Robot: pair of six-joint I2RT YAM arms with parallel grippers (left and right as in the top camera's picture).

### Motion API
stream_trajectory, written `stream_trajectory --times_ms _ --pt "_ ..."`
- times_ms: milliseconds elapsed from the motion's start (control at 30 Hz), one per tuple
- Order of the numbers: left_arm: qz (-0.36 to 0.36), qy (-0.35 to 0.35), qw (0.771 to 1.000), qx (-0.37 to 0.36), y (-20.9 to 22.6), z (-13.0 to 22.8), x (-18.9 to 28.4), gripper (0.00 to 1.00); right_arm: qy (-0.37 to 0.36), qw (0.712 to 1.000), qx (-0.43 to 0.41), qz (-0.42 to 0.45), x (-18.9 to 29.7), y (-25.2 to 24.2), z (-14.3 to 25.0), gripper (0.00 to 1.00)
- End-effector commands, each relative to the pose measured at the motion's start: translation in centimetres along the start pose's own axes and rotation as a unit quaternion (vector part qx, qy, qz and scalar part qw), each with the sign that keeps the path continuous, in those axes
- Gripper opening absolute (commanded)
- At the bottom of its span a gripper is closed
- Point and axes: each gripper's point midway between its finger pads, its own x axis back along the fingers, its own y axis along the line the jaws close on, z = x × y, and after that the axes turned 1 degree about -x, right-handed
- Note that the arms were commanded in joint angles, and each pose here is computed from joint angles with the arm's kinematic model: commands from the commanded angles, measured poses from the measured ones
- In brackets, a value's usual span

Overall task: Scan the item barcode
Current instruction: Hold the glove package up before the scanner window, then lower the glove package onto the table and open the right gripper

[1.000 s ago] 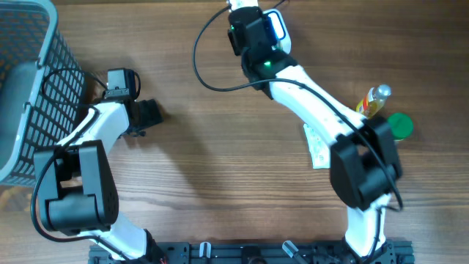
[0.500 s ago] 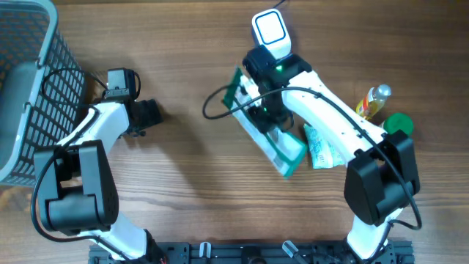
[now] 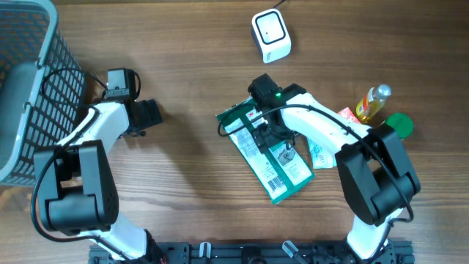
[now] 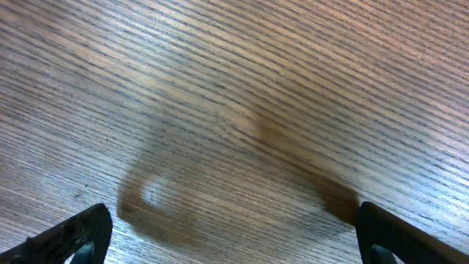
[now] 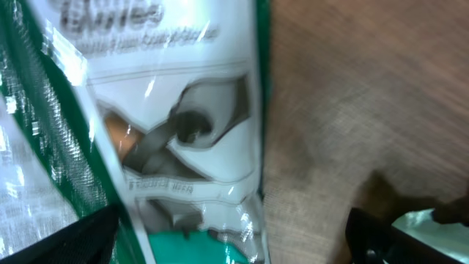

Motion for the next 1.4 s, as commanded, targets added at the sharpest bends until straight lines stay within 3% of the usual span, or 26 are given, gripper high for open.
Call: stream_trajectory --times_ms 0,133,233,467,833,1100,1367 --pt "-0.013 0.017 1.000 -0.012 0.6 1.1 -0.7 1.00 -0.018 0.998 -0.062 0.012 0.3 -0.5 -0.6 1.00" --pt "-0.013 0.017 1.000 -0.012 0.6 1.1 -0.7 1.00 -0.047 0.997 -0.066 0.006 0.4 -0.3 -2.1 1.00" --pt "-0.013 0.017 1.000 -0.012 0.6 1.1 -0.7 1.00 -0.130 0.988 -0.077 -0.011 1.1 0.2 -6.2 1.00" --pt "-0.013 0.017 1.000 -0.012 0.6 1.1 -0.7 1.00 -0.248 0.964 -0.093 -0.035 3.3 0.7 -11.7 1.00" --pt "-0.013 0.017 1.000 -0.012 0.6 1.1 -0.7 1.00 -0.285 0.953 -0.088 -0.044 4.9 1.5 -13.1 1.00" --pt "-0.013 0.017 1.000 -0.012 0.6 1.1 -0.7 1.00 -0.386 0.916 -0.076 -0.078 15.4 2.8 -13.3 1.00" --pt "-0.013 0.017 1.000 -0.012 0.6 1.1 -0.7 1.00 -0.535 0.836 -0.090 -0.083 30.9 -1.0 -9.2 1.00"
